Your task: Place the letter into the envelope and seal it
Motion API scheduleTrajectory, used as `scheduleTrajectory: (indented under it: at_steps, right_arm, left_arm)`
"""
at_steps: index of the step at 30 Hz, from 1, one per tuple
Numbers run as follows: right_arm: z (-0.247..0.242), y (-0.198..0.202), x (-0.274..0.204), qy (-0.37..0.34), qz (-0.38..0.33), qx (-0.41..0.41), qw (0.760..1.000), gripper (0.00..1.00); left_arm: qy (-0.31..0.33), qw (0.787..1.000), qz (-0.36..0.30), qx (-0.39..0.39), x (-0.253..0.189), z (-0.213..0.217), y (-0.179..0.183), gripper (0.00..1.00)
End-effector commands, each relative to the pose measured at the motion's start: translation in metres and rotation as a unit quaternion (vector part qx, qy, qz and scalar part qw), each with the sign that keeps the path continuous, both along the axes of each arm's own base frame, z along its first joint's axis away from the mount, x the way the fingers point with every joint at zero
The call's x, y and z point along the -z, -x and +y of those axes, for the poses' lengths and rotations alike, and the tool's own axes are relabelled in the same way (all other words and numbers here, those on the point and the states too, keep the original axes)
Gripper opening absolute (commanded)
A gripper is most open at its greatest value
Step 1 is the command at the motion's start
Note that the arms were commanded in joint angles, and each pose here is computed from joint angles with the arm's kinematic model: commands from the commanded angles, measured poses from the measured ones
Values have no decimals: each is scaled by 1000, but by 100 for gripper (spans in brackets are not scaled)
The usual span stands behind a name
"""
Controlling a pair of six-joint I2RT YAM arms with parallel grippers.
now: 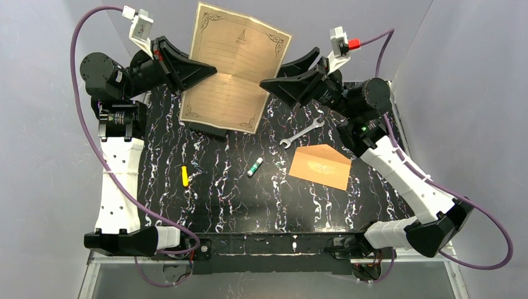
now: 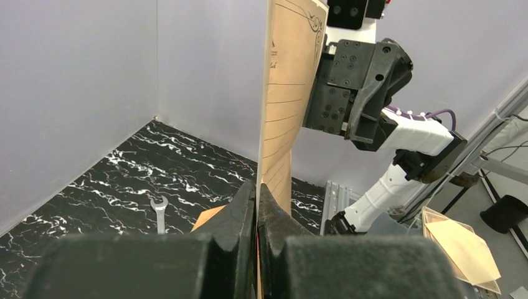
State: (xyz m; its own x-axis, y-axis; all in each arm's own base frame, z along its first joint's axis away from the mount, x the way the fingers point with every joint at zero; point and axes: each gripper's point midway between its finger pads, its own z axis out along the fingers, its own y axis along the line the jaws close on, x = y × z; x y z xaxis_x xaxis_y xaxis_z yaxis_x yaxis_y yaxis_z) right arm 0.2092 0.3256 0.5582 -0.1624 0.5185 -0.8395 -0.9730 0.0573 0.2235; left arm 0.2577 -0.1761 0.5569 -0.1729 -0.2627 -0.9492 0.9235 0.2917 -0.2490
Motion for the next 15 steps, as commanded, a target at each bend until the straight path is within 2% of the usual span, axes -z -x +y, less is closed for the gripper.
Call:
scheduleTrajectory:
  at_steps: [1,4,5,6,7,8,9,10,11,13,15]
  right_arm:
    - [-3,-4,-22,-6,-40,27,999,56]
    - [-1,-11,-28,-11,-44,38,998,52]
    - [-2,-14,-30,-14,-44,47,998,43]
    - [-3,-17,-33,-19,-44,53,997,28]
    - [-4,-19,-35,-24,-40,61,997,7]
    - [-5,-21,-38,-30,-38,66,997,1]
    - [-7,-22,-39,-36,-35,71,996,1]
    - [-9,-25,-40,-43,-32,79,995,1]
    - [-12,-27,-41,-48,-27,89,994,1]
    - [-18,-31,-43,-54,-26,112,992,1]
    - [-21,-31,-46,-55,-31,120,991,1]
  left_arm:
    - [-11,999,-26,22,-8,-1,23,0]
    - [-13,999,-24,28,-7,-1,26,0]
    - [-13,999,-24,30,-7,-1,27,0]
    - [-13,999,-22,29,-7,-1,27,0]
    - [-11,999,-20,29,-7,-1,27,0]
    - [-8,1000,-17,26,-7,-1,26,0]
    - [-4,1000,-9,22,-7,-1,24,13]
    - [1,1000,2,20,-6,-1,22,39]
    - [3,1000,15,21,-2,-1,20,50]
    - [4,999,36,28,6,-1,18,57]
    - [3,998,51,31,15,-2,17,57]
